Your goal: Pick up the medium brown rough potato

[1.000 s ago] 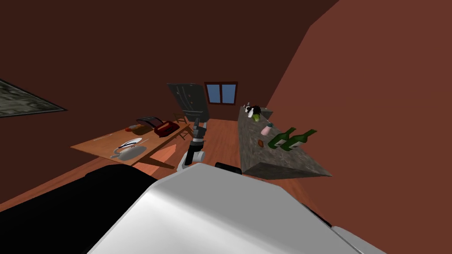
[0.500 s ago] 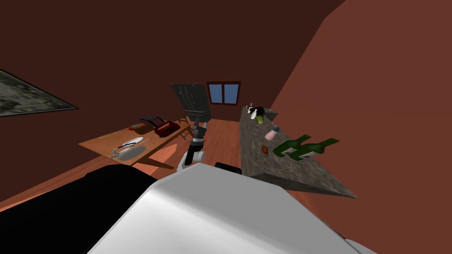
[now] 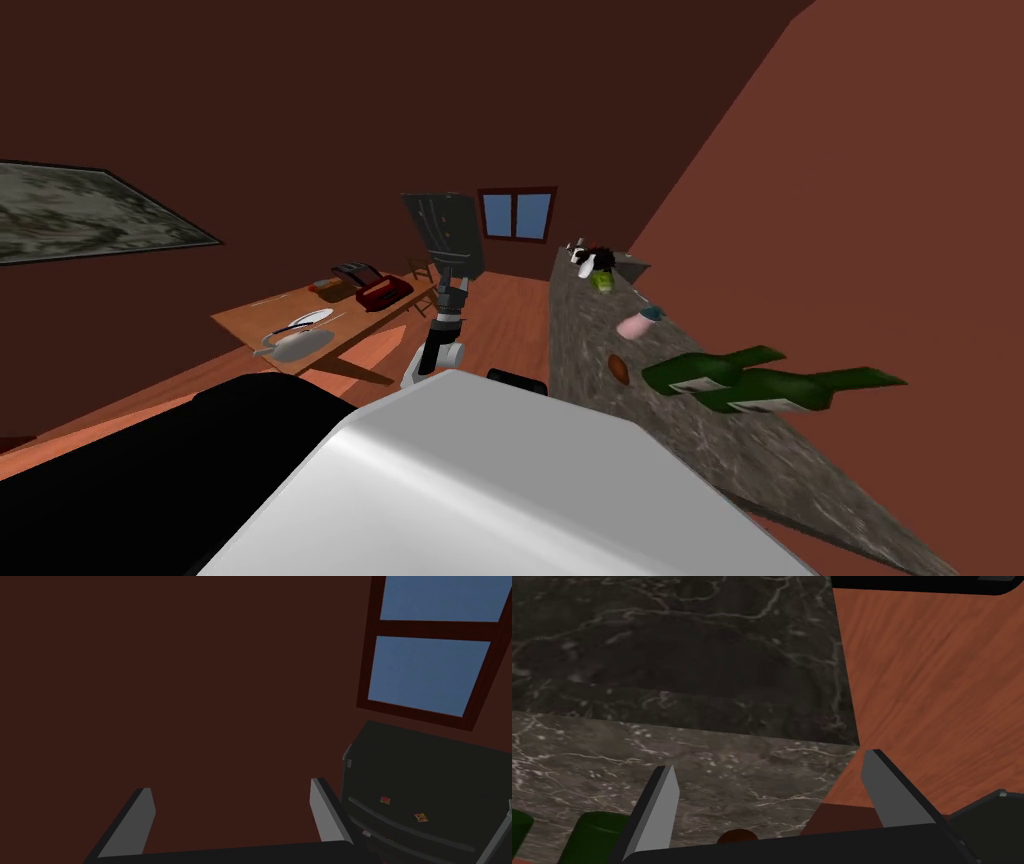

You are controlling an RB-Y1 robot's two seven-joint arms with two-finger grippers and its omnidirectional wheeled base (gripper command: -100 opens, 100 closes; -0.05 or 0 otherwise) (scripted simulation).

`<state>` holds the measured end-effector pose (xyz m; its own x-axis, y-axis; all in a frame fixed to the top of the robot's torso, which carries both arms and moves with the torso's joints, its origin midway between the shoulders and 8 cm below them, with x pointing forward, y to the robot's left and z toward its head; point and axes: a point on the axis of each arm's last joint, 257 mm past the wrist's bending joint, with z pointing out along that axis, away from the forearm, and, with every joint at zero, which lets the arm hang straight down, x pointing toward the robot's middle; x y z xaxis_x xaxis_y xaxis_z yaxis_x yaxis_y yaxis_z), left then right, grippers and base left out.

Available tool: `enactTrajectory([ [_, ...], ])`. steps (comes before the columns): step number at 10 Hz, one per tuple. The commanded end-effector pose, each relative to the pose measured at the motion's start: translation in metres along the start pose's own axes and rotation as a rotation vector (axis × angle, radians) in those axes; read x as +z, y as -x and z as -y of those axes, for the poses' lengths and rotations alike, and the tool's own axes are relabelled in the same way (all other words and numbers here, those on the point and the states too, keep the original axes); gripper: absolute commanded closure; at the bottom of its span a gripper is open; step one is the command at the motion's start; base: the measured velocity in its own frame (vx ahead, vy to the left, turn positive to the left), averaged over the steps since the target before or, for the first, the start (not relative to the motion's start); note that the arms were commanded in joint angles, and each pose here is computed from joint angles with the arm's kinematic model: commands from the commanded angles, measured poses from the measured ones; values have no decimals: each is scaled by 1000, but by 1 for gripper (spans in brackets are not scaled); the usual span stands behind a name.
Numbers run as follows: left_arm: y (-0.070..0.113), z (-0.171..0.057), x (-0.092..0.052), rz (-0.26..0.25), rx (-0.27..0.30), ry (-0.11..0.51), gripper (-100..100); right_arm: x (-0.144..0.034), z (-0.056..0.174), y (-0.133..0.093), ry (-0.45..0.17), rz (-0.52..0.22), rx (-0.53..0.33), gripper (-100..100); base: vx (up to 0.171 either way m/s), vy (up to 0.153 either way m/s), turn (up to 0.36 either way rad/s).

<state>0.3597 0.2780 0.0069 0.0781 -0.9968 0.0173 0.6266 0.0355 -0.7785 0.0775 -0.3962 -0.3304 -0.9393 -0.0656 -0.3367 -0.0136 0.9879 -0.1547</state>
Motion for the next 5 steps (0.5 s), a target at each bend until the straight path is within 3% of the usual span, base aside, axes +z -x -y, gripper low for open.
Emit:
enactTrajectory([
  [1, 0, 0, 0, 0, 0, 0, 0, -1, 9, -8, -29, -13, -17, -100, 222, -57, 56],
  [3, 0, 0, 0, 0, 0, 0, 0, -11, 21, -19, -70, -41, -62, -100, 247, -62, 154],
  [5, 0, 0, 0, 0, 0, 0, 0, -18, 24, -21, -89, -48, -88, -100, 325, -34, 162],
])
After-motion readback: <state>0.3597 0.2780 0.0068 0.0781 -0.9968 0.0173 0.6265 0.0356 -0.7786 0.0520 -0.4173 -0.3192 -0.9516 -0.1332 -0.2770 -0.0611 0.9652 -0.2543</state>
